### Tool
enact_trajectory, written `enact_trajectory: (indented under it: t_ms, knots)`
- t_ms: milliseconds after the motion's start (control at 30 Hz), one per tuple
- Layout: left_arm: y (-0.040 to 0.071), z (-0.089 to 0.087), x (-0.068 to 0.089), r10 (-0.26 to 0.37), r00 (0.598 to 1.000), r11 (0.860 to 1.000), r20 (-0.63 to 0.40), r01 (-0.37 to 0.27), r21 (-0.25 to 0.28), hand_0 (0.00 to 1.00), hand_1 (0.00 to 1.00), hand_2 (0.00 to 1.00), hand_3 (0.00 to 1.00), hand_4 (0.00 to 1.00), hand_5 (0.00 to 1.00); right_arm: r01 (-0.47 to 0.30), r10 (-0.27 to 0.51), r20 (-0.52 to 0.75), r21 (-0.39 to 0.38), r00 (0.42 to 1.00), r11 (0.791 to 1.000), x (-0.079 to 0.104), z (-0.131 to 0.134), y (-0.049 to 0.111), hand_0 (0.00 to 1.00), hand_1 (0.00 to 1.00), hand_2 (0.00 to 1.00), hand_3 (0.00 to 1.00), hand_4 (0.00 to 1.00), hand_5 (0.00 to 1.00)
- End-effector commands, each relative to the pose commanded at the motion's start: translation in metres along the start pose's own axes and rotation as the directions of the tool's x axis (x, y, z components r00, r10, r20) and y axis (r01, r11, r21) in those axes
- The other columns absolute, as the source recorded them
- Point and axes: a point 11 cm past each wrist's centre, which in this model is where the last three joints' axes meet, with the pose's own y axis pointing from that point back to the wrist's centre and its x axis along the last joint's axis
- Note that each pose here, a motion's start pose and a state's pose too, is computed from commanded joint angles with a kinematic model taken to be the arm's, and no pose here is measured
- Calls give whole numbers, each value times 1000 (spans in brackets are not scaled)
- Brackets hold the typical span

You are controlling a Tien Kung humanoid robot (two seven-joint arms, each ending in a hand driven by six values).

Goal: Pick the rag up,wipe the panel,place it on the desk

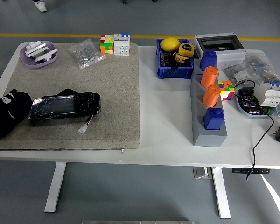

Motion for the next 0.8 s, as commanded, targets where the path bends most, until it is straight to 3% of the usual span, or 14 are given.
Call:
enact_trajectory:
  t_ms: [167, 400, 800]
  knots:
    - [6, 9, -3, 16, 999, 1000, -33, -16, -18, 681, 777, 748, 606, 768, 297, 0, 0, -5, 0, 1000, 1000, 0, -2, 0, 771, 626, 679, 612, 998, 567]
    - [5, 13, 4, 24, 999, 999, -41, -25, -31, 686, 776, 730, 602, 764, 302, 4, -4, -11, -5, 1000, 1000, -2, -2, 0, 772, 628, 679, 611, 998, 566]
    - [7, 8, 13, 34, 998, 999, -47, -35, -16, 676, 775, 715, 597, 762, 302, 8, -9, -20, -10, 1000, 1000, -5, -2, 0, 772, 628, 680, 608, 998, 560]
